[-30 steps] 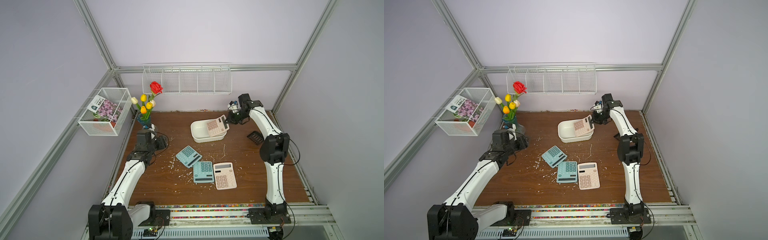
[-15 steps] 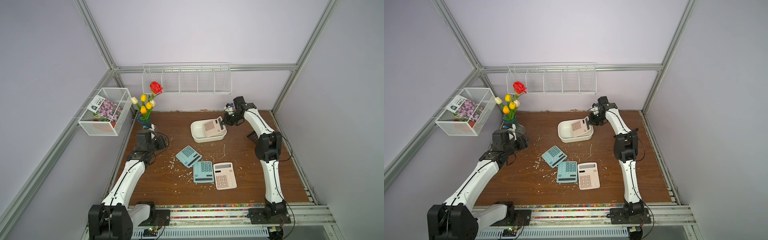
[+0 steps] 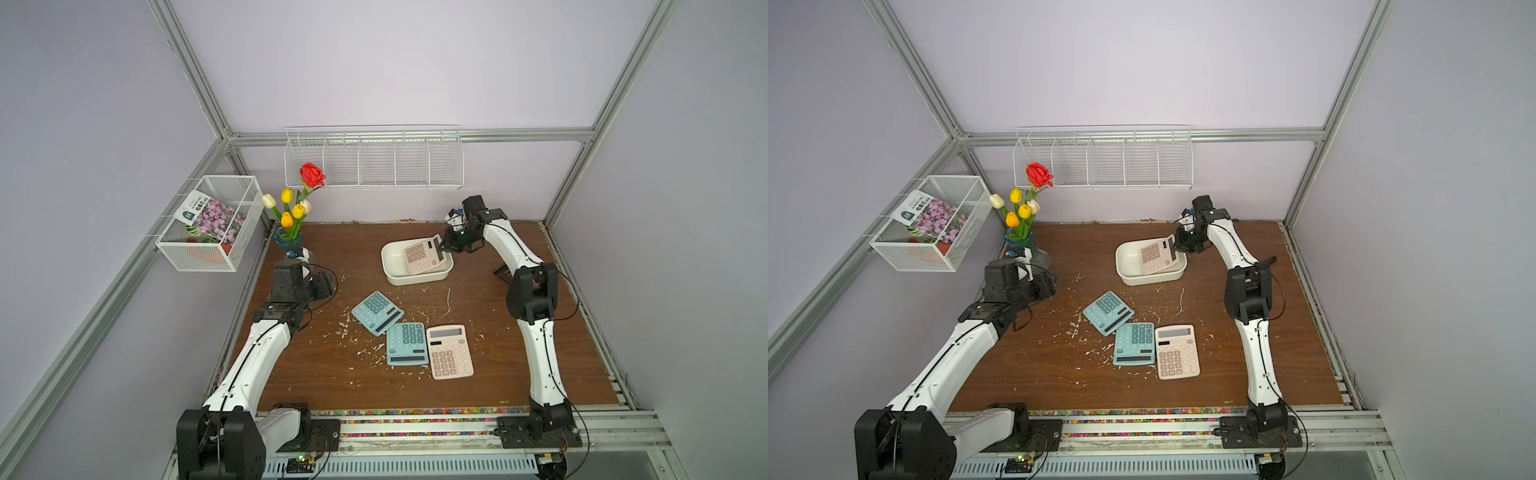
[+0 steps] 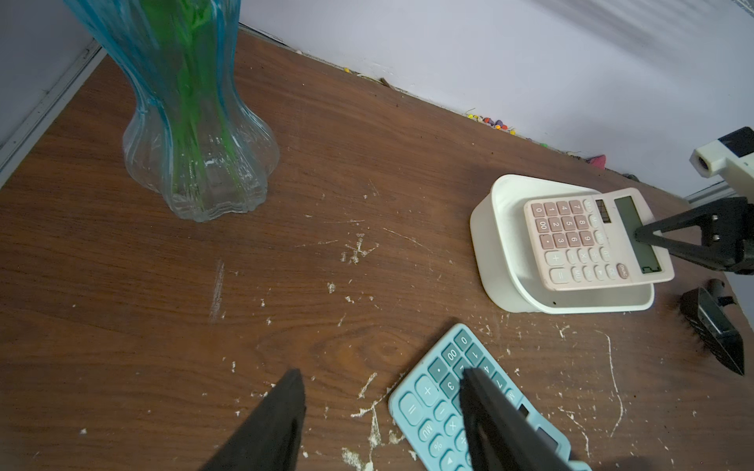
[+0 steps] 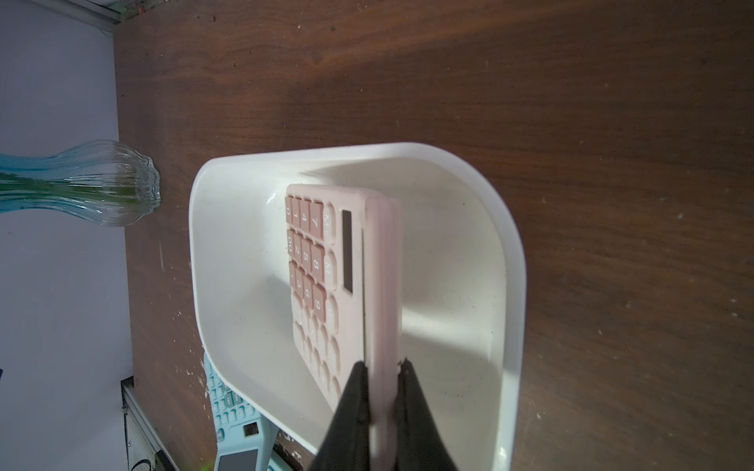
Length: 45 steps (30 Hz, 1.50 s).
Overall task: Put the calculator in the storage box
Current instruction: Place the calculator in the storage box.
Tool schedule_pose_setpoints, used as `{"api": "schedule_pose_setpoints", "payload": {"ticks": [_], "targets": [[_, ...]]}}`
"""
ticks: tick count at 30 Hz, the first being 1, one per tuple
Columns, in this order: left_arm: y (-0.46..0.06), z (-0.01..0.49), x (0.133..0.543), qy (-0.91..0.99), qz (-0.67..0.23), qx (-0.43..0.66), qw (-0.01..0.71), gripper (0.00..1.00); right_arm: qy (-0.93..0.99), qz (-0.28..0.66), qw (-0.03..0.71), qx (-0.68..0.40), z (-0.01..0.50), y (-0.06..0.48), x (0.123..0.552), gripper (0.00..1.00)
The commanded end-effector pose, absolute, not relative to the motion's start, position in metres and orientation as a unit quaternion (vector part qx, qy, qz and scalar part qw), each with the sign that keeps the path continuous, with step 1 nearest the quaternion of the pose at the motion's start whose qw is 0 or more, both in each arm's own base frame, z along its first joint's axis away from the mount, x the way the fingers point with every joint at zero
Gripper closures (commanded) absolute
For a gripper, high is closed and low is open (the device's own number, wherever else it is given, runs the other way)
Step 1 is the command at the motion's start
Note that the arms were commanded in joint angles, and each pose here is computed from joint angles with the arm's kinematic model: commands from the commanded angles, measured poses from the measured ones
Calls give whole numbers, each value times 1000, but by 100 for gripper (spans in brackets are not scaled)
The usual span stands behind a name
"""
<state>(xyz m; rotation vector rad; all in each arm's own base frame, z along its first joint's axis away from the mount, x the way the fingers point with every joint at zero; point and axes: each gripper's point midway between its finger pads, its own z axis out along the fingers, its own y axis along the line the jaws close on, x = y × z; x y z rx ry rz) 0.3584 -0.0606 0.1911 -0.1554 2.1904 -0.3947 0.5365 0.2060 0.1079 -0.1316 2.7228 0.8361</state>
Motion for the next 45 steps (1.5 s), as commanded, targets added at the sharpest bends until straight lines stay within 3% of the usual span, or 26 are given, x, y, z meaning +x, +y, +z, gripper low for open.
{"api": "schedule_pose_setpoints", "payload": {"ticks": [1, 13, 29, 45], "targets": [[-59, 190, 358, 884, -154, -63, 437, 35, 943, 291, 153, -42, 105, 205, 546, 100], [-60, 190, 358, 884, -154, -62, 436, 35, 953, 268, 134, -39, 87, 196, 542, 99], [-60, 190, 359, 884, -156, -61, 436, 35, 959, 255, 119, -44, 83, 192, 534, 78], [-61, 189, 359, 884, -157, -62, 435, 35, 960, 238, 134, -54, 102, 189, 531, 71]]}}
